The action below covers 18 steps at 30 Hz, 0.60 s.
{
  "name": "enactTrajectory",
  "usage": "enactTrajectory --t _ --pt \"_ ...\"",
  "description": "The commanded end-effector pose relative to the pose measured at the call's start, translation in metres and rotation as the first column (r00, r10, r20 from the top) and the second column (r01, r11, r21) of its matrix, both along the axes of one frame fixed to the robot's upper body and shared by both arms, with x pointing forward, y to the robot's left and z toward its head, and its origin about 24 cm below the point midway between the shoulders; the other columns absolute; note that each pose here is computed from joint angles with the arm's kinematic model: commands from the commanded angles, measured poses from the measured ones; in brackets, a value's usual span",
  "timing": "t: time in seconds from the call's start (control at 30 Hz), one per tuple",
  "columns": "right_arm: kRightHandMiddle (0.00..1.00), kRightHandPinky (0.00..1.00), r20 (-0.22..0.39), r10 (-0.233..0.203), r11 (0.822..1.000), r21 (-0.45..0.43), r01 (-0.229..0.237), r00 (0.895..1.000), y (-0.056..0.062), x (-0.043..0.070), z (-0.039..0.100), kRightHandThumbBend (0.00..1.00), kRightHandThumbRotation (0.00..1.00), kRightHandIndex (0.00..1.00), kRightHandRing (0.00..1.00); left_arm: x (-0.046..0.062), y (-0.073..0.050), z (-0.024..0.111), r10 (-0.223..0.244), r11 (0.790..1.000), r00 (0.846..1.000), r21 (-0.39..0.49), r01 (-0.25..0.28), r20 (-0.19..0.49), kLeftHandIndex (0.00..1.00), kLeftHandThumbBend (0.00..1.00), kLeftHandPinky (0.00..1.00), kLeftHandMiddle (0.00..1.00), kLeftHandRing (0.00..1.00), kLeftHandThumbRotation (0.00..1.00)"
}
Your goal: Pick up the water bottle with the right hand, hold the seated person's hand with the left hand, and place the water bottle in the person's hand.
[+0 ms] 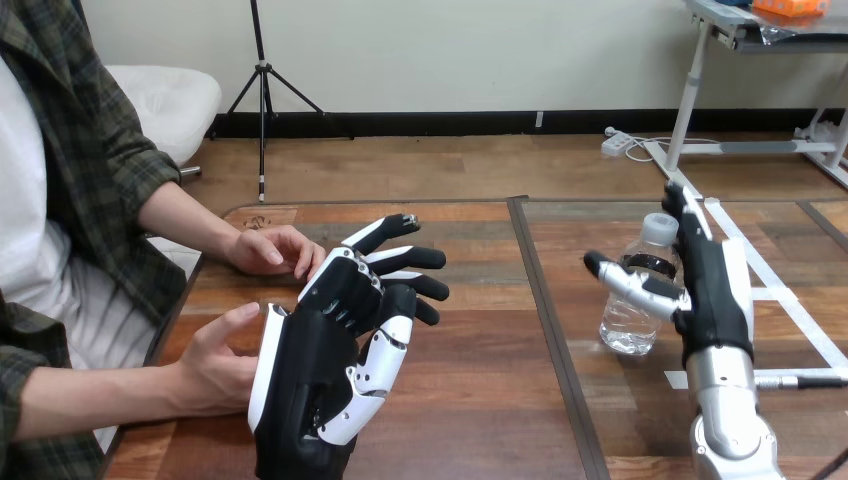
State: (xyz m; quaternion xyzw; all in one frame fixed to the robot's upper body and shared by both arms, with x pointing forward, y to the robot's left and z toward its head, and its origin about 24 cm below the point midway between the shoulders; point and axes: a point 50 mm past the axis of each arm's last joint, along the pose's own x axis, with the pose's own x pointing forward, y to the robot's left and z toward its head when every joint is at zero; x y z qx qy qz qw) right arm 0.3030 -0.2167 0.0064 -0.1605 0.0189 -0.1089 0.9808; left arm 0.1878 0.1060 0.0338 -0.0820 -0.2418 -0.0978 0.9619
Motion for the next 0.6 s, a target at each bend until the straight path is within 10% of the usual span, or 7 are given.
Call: enactTrajectory --t 0.0,0.57 --pt "0.95 0.95 0.068 -0.001 0.999 0.050 -0.002 0.998 0.0056 0.0164 0.0171 0.64 0.00 0.94 0.95 0.0056 -0.0018 0.0145 0.005 1.000 0.997 -0.028 -0.002 0.077 0.75 0.28 0.47 0.66 0.58 0.40" --pt "0.95 0.95 0.035 -0.009 0.992 0.127 0.005 0.999 0.0064 0.0187 0.0078 0.65 0.00 0.94 0.95 0.0047 -0.0008 0.0139 0.003 0.999 0.997 -0.033 -0.001 0.073 0.75 0.26 0.46 0.66 0.57 0.42"
